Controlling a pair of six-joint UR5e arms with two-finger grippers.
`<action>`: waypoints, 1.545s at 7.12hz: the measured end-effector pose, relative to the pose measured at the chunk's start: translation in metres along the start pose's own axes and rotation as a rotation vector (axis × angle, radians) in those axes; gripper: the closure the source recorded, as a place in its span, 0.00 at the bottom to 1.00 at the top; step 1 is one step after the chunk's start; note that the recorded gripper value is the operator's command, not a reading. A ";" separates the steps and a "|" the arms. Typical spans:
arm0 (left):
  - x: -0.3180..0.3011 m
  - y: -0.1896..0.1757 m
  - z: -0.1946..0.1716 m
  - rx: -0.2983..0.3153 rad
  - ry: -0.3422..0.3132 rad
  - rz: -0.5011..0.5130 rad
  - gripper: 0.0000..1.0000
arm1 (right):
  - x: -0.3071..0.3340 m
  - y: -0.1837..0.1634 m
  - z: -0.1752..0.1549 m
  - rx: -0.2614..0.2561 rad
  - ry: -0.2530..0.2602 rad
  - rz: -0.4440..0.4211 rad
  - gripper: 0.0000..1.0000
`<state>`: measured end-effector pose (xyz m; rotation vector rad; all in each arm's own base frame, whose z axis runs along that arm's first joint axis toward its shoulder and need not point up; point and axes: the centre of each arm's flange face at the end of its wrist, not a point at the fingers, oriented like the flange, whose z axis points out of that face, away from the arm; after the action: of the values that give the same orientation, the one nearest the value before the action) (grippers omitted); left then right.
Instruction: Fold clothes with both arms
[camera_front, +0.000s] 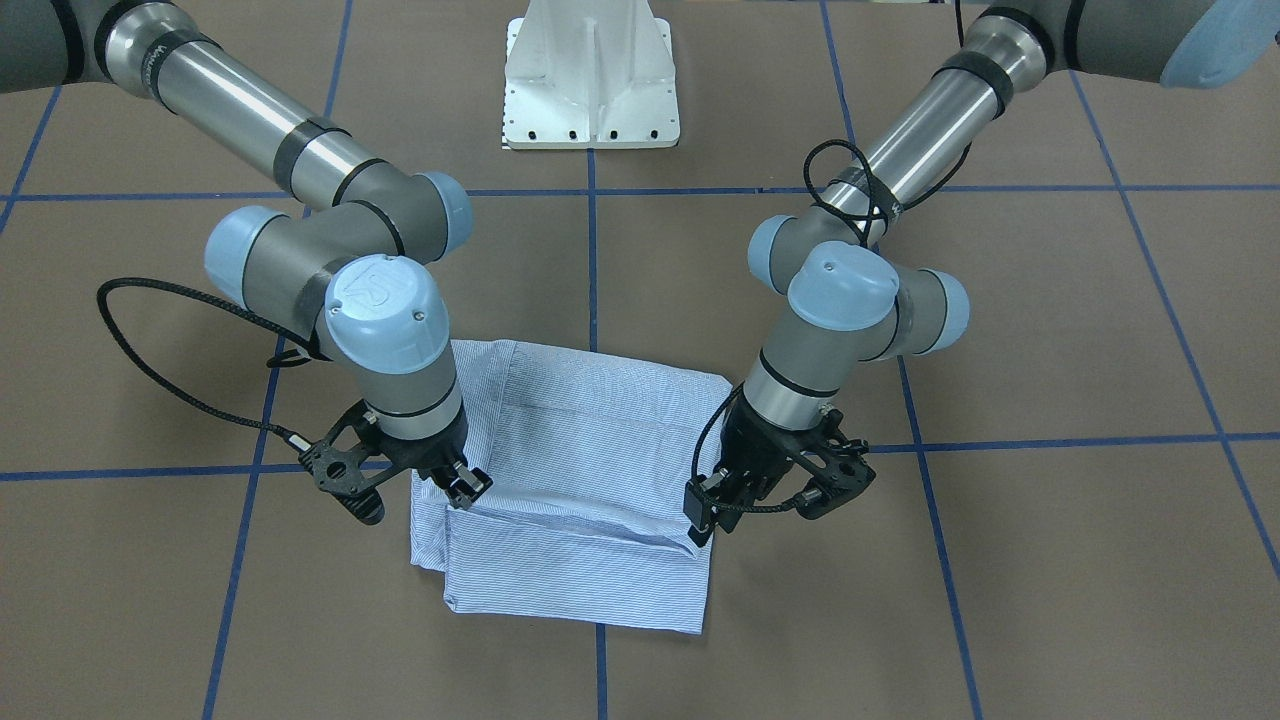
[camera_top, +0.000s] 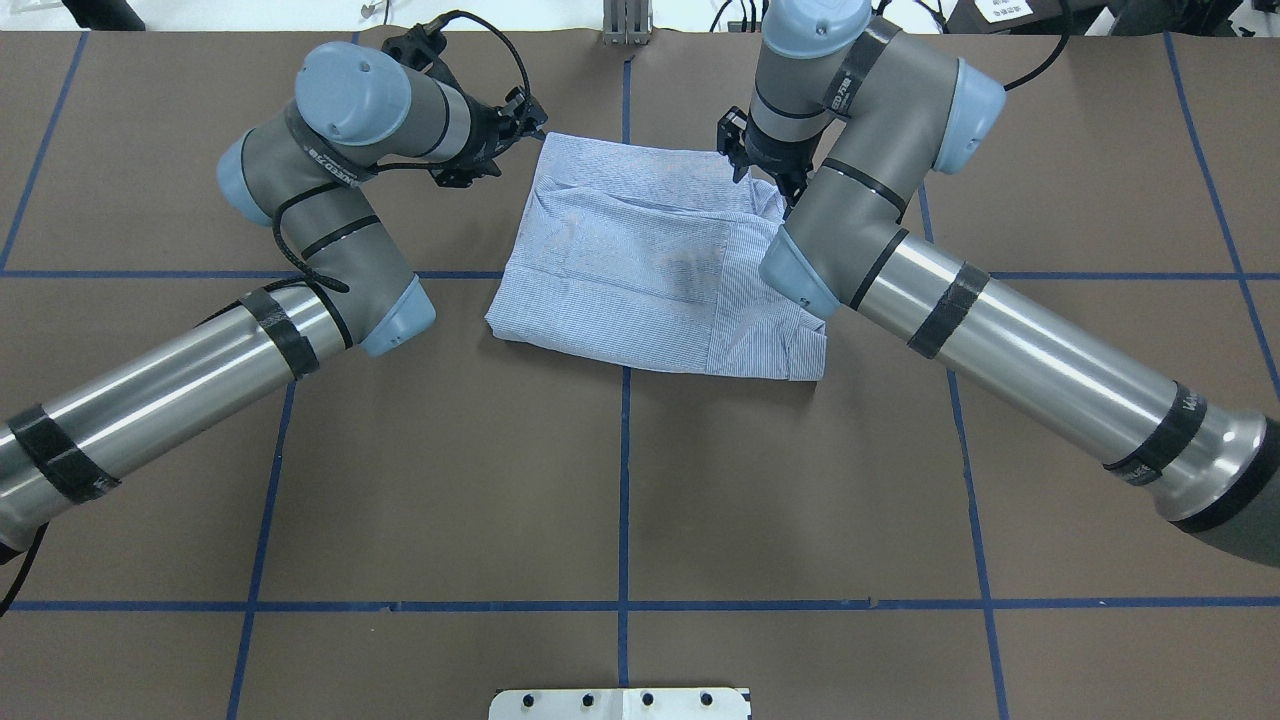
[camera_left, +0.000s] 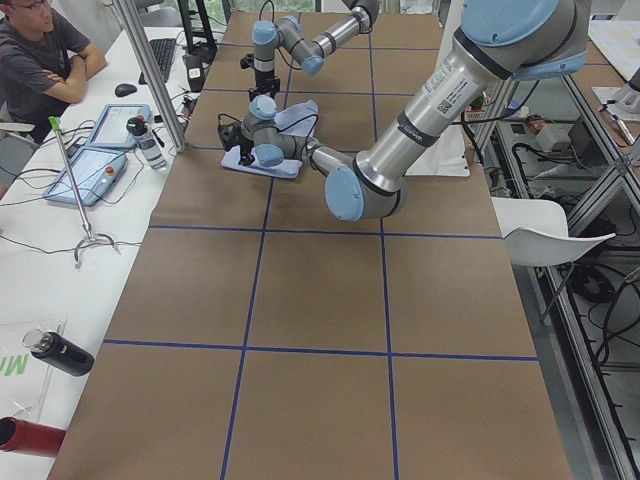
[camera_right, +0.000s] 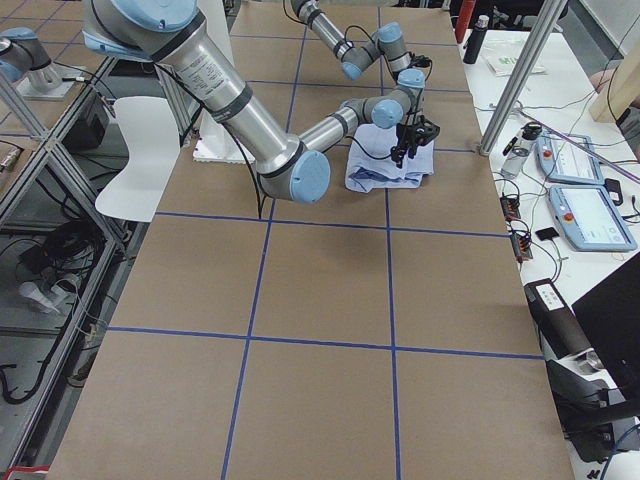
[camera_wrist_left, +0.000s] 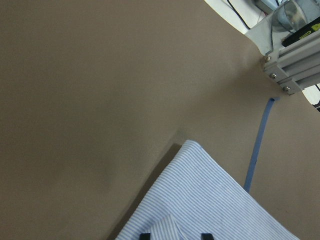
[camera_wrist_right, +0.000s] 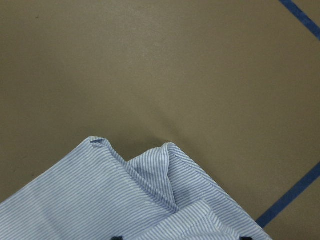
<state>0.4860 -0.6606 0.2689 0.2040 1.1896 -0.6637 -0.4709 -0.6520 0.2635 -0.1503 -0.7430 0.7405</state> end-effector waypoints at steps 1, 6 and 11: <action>-0.004 -0.016 -0.011 -0.019 0.005 0.025 0.22 | 0.003 -0.015 -0.007 -0.014 -0.005 -0.019 0.00; -0.175 -0.118 -0.134 -0.082 -0.021 0.530 0.23 | 0.137 -0.098 -0.016 -0.011 -0.016 -0.330 0.00; -0.405 -0.234 -0.272 -0.077 -0.183 1.000 0.22 | 0.371 -0.248 -0.043 -0.082 0.001 -0.627 0.00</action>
<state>0.0516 -0.5658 0.5768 0.6058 0.7895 0.2390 -0.1187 -0.5858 0.5327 0.0125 -0.7641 0.1138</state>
